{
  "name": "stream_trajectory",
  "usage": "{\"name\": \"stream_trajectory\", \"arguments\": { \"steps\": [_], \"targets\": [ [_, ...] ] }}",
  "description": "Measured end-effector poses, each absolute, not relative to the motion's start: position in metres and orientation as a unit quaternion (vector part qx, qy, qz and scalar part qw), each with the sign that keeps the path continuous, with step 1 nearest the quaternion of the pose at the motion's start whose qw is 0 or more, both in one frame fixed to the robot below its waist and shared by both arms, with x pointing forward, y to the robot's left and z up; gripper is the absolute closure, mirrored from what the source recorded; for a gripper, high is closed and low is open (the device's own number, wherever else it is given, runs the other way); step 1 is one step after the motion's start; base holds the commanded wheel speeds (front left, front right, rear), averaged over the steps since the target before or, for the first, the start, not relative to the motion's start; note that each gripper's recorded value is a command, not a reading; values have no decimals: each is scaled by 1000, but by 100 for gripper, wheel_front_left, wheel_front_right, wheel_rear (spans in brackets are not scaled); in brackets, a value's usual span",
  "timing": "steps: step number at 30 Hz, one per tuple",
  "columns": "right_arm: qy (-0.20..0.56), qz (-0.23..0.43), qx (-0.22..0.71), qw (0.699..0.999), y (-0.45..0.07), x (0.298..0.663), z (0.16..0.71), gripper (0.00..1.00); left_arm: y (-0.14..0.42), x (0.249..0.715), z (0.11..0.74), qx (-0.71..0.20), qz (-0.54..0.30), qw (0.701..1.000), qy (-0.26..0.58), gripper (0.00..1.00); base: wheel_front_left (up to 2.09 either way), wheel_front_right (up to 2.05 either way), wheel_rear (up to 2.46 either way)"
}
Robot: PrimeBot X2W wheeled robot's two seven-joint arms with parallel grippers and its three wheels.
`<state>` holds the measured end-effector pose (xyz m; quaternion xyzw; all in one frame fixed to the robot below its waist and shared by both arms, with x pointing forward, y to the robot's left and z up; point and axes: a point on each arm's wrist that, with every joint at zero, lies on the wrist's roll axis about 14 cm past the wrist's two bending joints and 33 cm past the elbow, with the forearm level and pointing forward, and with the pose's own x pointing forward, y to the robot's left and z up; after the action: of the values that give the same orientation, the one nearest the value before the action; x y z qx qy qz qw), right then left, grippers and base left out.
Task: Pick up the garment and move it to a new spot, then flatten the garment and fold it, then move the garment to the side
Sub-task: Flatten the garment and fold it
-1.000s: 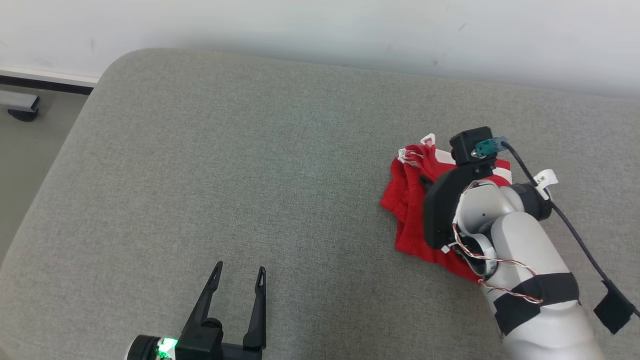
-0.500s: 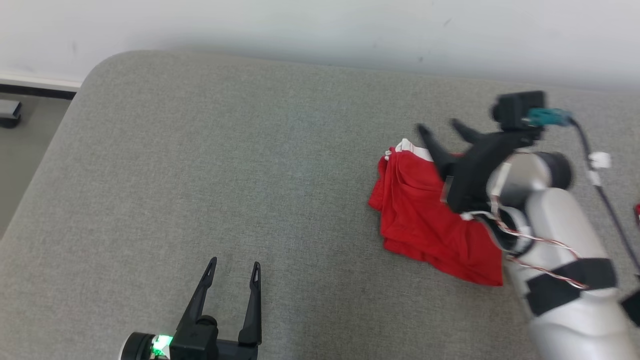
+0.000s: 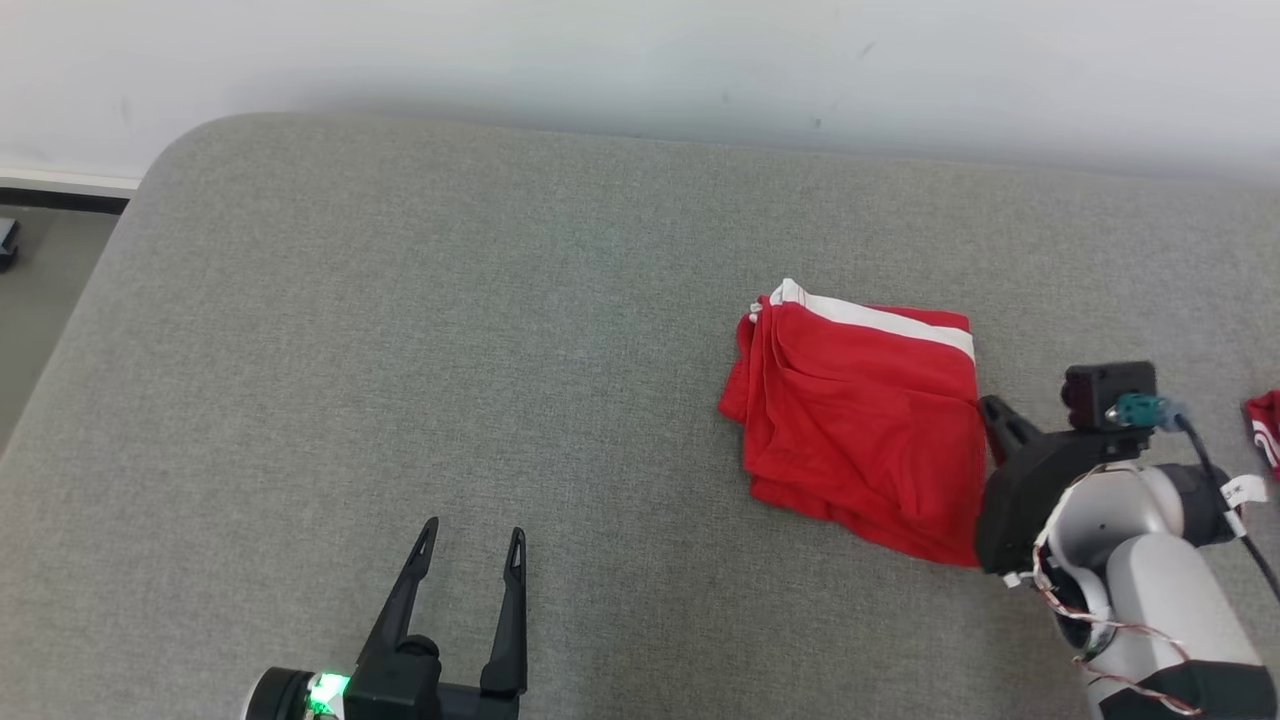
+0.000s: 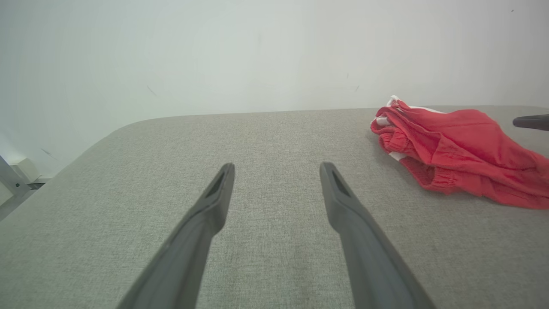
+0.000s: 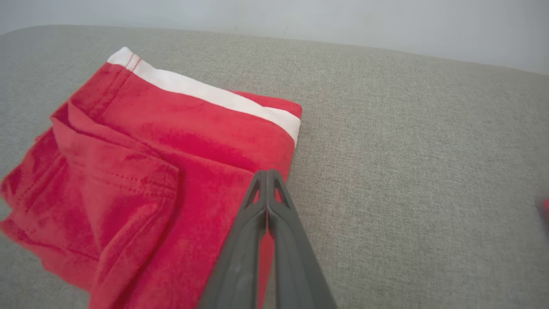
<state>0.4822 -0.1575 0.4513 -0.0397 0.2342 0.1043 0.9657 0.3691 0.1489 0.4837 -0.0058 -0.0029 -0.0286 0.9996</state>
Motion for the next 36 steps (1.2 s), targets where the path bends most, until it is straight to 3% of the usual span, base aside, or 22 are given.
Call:
{"name": "stream_trajectory", "arguments": {
  "steps": [16, 26, 27, 28, 29, 36],
  "targets": [
    [256, 202, -40, 945, -75, 456, 433, 100, 152, 370, 484, -6, -26, 1000, -4, 0, 0, 0, 0],
    [262, 324, -10, 909, 3, 396, 435, 100, 156, 362, 490, -6, -20, 1000, -13, 0, 0, 0, 0],
    [251, 331, 4, 909, 9, 392, 441, 96, 157, 362, 491, -6, -19, 1000, -14, 0, 0, 0, 0],
    [237, 336, 26, 911, 14, 390, 449, 55, 157, 361, 492, -6, -18, 1000, -15, 0, 0, 0, 0],
    [222, 339, 42, 913, 17, 389, 458, 0, 158, 359, 492, -5, -17, 1000, -15, 0, 0, 0, 0],
    [120, 294, 99, 943, -9, 391, 500, 0, 161, 353, 506, -2, -12, 999, -38, 0, 0, 0, 0]
  ]
}}
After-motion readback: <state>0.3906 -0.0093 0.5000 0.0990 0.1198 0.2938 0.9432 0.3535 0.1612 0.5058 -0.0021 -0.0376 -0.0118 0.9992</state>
